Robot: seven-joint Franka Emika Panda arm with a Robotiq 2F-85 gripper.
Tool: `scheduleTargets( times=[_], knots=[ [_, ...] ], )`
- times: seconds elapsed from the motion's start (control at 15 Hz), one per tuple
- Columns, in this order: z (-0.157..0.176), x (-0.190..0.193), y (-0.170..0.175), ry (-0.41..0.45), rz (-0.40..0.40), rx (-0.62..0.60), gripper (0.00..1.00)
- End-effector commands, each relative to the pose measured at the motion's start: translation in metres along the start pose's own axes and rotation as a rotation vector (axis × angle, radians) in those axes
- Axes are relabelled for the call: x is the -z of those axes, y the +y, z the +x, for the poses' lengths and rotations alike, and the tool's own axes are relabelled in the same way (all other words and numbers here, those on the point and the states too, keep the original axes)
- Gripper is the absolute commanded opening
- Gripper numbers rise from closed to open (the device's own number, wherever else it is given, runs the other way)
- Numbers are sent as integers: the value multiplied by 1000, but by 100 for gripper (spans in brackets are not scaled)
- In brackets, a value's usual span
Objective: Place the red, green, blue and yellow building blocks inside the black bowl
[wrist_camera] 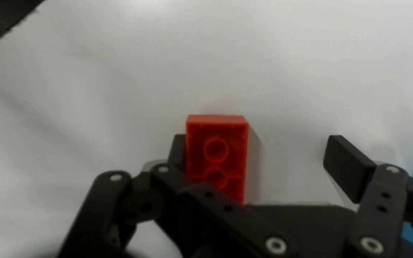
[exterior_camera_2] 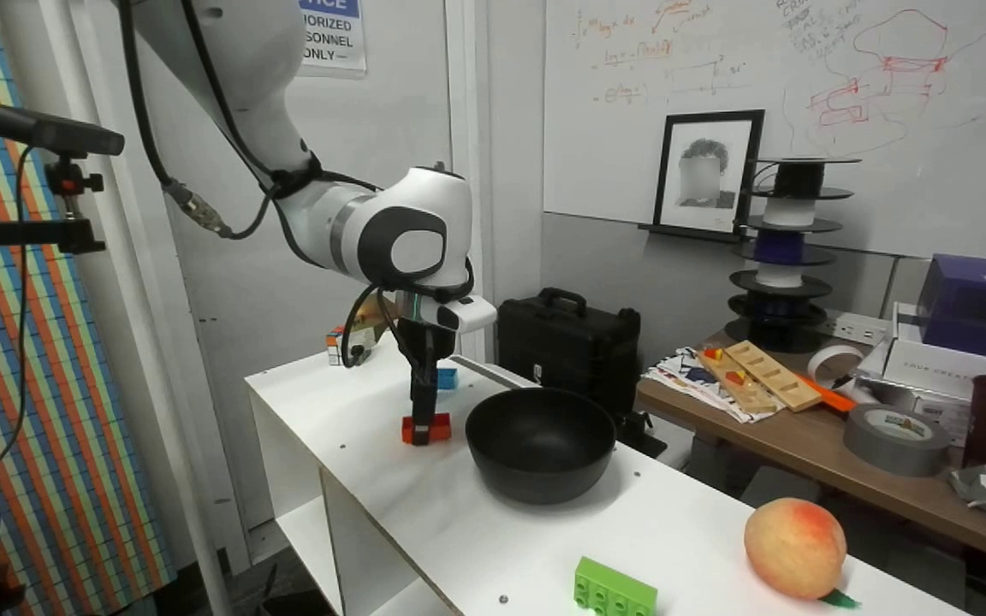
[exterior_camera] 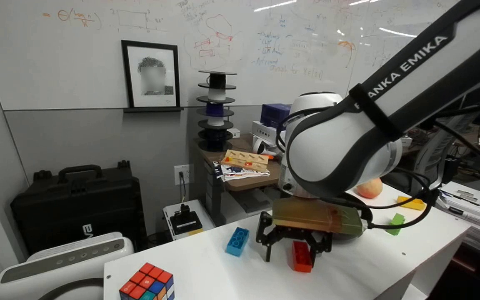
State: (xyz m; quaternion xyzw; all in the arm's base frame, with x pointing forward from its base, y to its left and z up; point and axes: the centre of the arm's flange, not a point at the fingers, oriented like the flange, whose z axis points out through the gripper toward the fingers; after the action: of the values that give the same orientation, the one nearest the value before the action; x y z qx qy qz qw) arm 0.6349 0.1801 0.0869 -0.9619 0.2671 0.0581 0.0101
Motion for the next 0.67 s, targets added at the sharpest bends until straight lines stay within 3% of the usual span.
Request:
scheduleTargets(
  times=[0.0,0.47,0.6],
  knots=[
    [-4,4,7,-29,-21,-11,68],
    [-7,26,26,-12,-53,-26,11],
    [-13,36,33,-22,-55,-33,11]
  ],
)
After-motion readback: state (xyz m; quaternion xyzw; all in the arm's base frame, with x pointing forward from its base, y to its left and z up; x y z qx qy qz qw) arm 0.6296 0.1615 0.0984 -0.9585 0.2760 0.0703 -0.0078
